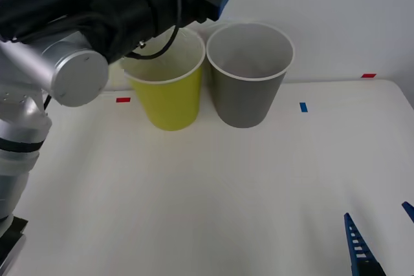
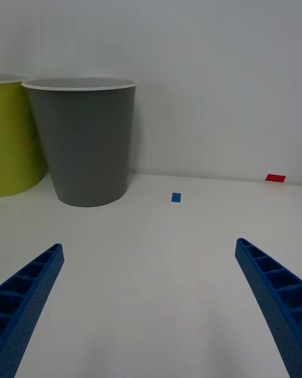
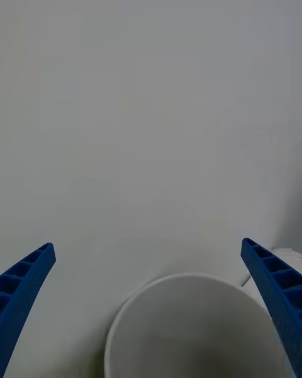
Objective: Put cans in the gray bin and PET bottles in the light green bin.
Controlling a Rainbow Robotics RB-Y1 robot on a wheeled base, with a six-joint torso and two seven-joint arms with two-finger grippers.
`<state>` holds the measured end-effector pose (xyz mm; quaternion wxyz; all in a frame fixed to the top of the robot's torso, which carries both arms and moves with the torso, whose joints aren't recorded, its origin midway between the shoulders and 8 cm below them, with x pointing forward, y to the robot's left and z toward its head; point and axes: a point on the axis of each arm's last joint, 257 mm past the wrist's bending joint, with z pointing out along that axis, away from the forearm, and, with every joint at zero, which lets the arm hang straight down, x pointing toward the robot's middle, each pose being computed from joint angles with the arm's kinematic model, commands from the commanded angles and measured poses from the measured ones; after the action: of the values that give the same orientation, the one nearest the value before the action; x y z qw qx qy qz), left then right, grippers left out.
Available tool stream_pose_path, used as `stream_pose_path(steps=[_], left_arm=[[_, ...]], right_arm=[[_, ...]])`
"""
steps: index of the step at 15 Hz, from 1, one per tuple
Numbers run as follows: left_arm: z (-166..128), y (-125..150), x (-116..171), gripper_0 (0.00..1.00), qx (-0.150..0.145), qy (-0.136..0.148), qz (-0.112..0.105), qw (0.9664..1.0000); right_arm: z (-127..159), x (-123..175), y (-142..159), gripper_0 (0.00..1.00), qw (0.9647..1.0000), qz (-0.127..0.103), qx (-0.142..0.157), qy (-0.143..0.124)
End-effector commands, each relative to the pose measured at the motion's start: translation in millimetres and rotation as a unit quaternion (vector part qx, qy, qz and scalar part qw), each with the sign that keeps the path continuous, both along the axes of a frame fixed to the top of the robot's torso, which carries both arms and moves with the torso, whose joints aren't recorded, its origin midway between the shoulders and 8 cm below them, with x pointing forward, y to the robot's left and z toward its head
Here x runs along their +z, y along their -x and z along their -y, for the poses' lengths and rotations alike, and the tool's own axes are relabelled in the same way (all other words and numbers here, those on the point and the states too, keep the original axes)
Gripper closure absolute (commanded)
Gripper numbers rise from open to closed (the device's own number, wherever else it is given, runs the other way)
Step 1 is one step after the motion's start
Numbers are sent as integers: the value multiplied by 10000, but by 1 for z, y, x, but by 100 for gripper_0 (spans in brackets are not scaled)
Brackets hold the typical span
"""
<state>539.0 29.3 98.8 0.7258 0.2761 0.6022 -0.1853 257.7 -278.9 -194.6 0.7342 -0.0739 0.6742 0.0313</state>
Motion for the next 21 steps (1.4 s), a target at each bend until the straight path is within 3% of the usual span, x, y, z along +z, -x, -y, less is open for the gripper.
stream_pose_path(steps=[1,5,9,15,18,21], left_arm=[[-47,18,8,0,270,42,205,9994],[-87,50,4,0,419,303,203,9985],[-139,71,-11,0,921,432,175,9947],[-235,78,-43,0,1978,440,-75,9792],[-264,85,-61,0,2290,447,-186,9722],[-282,101,-76,0,2487,557,-7,9670]], right_arm=[[0,0,0,5,10000,0,0,0],[0,0,0,5,10000,0,0,0],[0,0,0,5,10000,0,0,0],[0,0,0,5,10000,0,0,0],[0,0,0,5,10000,0,0,0],[0,0,0,5,10000,0,0,0]])
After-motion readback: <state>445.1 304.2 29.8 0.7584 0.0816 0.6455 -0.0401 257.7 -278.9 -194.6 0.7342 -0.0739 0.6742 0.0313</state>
